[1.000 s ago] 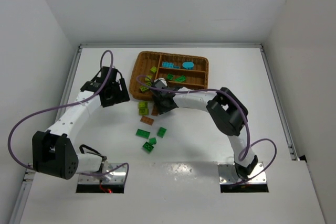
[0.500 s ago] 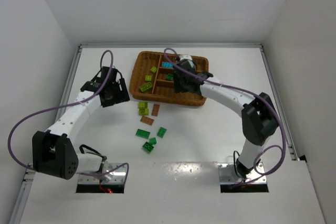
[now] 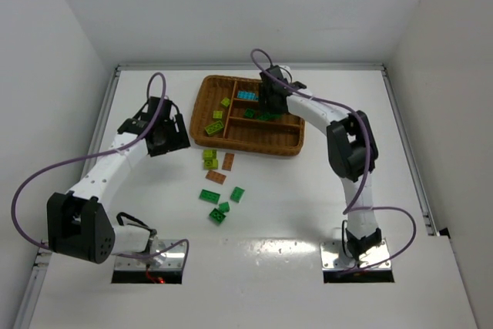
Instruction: Sort the legos into containers by color
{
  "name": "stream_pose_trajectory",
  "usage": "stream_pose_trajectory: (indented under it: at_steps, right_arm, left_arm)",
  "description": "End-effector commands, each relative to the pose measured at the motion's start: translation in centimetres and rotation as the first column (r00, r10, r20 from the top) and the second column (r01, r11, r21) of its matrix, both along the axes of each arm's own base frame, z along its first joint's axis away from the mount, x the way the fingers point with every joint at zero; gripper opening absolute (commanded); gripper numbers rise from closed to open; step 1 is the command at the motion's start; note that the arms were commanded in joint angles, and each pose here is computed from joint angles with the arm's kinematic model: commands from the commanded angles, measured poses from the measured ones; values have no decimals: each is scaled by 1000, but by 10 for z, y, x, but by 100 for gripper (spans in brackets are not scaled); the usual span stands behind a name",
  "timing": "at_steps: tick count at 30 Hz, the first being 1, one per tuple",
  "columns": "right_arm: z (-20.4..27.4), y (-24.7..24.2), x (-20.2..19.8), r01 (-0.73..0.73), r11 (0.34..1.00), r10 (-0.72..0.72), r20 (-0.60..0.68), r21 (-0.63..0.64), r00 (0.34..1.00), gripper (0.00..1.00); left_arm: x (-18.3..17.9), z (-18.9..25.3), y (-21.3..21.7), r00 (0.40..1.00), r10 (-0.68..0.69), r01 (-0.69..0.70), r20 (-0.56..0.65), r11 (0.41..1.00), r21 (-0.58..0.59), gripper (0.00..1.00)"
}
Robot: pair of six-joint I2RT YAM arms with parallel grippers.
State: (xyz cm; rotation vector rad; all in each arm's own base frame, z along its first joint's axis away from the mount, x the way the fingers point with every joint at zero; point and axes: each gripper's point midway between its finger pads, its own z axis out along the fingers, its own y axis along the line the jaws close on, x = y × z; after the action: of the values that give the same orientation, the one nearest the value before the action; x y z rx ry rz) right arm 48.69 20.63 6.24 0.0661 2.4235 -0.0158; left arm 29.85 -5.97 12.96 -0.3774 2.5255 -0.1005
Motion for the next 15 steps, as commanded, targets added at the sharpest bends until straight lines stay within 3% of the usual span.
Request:
stream_pose_trajectory:
  at_steps: [1, 5, 6, 9, 12, 15]
  right_arm:
    - [28, 0, 15, 37, 999, -37, 51, 18, 998, 82]
    - [43, -9, -10, 43, 999, -42, 71, -5, 997, 81]
    - [74, -7, -18, 31, 999, -35, 134, 33, 990, 76]
    - [69, -2, -66, -31, 995, 21, 113, 92, 993, 69]
    - [58, 14, -146, -202, 971, 194, 69, 132, 979, 68]
    - [29, 45, -214, -400, 906, 406, -17, 136, 914, 77]
  left_arm:
    - [8, 16, 1, 999, -5, 5, 36, 1000, 6, 76]
    - [6, 18, 5, 999, -2, 1, 41, 1000, 27, 76]
    - [6, 18, 5, 999, -2, 0, 41, 1000, 27, 76]
    - [5, 20, 12, 999, 18, -20, 46, 999, 43, 76]
    - [5, 23, 15, 998, 29, -33, 58, 998, 56, 76]
    - [5, 23, 18, 997, 46, -49, 59, 997, 51, 76]
